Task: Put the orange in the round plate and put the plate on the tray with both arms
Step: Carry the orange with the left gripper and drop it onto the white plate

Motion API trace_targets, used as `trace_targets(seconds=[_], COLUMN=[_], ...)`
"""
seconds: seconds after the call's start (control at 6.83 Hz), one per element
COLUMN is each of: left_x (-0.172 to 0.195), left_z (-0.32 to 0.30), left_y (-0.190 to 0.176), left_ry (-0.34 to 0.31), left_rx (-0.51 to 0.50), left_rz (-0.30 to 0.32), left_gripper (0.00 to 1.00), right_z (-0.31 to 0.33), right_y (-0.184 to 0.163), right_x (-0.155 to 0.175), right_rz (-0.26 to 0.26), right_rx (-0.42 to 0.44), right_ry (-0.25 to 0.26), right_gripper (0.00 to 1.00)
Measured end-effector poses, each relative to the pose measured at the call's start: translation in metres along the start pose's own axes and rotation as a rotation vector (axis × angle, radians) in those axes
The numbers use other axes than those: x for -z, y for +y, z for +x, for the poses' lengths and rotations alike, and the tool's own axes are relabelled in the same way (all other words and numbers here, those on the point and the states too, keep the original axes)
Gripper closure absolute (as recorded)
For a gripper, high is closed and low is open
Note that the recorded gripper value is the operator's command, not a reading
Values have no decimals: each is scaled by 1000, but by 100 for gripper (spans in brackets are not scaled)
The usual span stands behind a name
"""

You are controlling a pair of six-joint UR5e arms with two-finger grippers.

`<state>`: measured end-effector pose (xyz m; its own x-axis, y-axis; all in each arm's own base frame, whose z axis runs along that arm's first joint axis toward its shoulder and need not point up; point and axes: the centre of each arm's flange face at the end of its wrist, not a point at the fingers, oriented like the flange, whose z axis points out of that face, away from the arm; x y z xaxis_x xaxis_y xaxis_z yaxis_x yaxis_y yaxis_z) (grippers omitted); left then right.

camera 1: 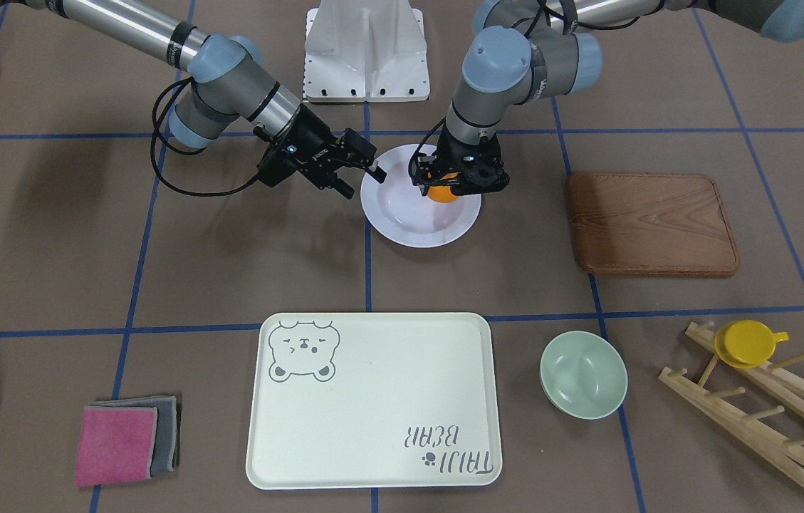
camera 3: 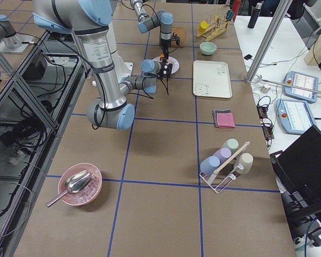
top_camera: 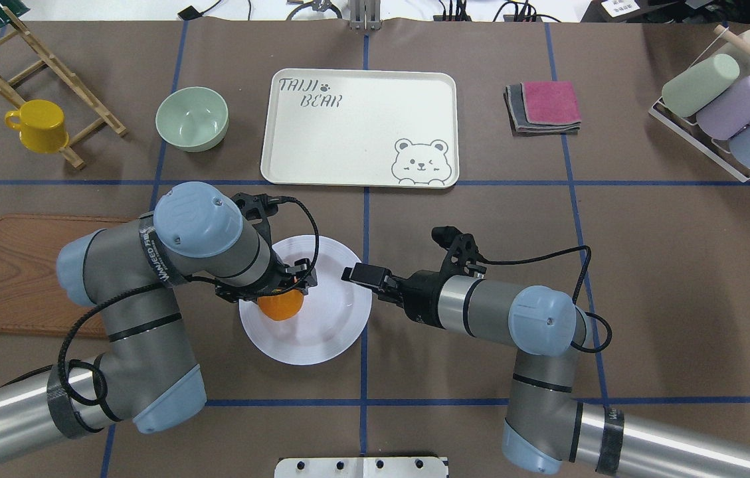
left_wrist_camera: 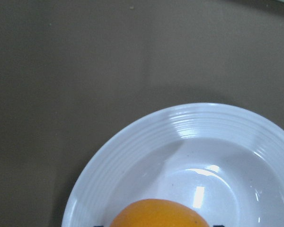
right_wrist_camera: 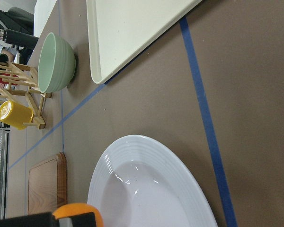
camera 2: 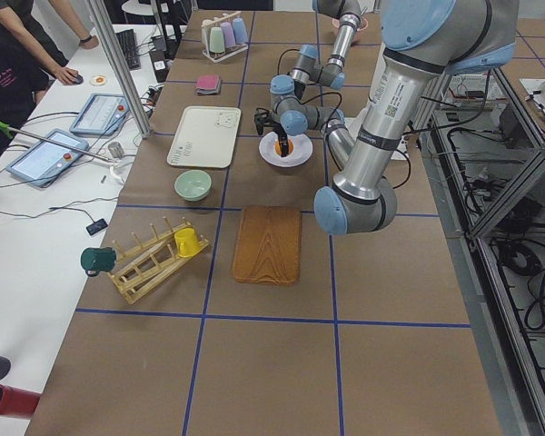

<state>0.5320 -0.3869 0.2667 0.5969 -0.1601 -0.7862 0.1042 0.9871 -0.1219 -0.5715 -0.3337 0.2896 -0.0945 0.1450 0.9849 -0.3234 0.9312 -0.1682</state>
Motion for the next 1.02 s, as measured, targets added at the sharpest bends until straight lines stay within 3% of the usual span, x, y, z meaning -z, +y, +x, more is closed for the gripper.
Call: trace_targets(seconds=[0.29, 0.59, 0.73, 0.88, 1.02], left_x=[10, 42, 58, 74, 88], left_z=[0, -6, -12, -24, -43], left_y=[-7, -25, -34, -44, -54], left_ry=[23, 51, 53, 49, 46], left_rx=[-9, -18, -34, -51, -72], left_rz=[41, 82, 87, 82, 78], left_gripper=[2, 2, 2, 2, 2], right_z=[6, 8, 5, 3, 2], right_y=[2, 10, 14, 19, 21], right_x=[-8, -19, -23, -26, -28], right_rz=[-2, -11, -16, -21, -24], right_rx=[-3, -2, -2, -3, -4], right_ry=[16, 27, 24, 22, 18], right_gripper=[1, 4, 21, 67, 100])
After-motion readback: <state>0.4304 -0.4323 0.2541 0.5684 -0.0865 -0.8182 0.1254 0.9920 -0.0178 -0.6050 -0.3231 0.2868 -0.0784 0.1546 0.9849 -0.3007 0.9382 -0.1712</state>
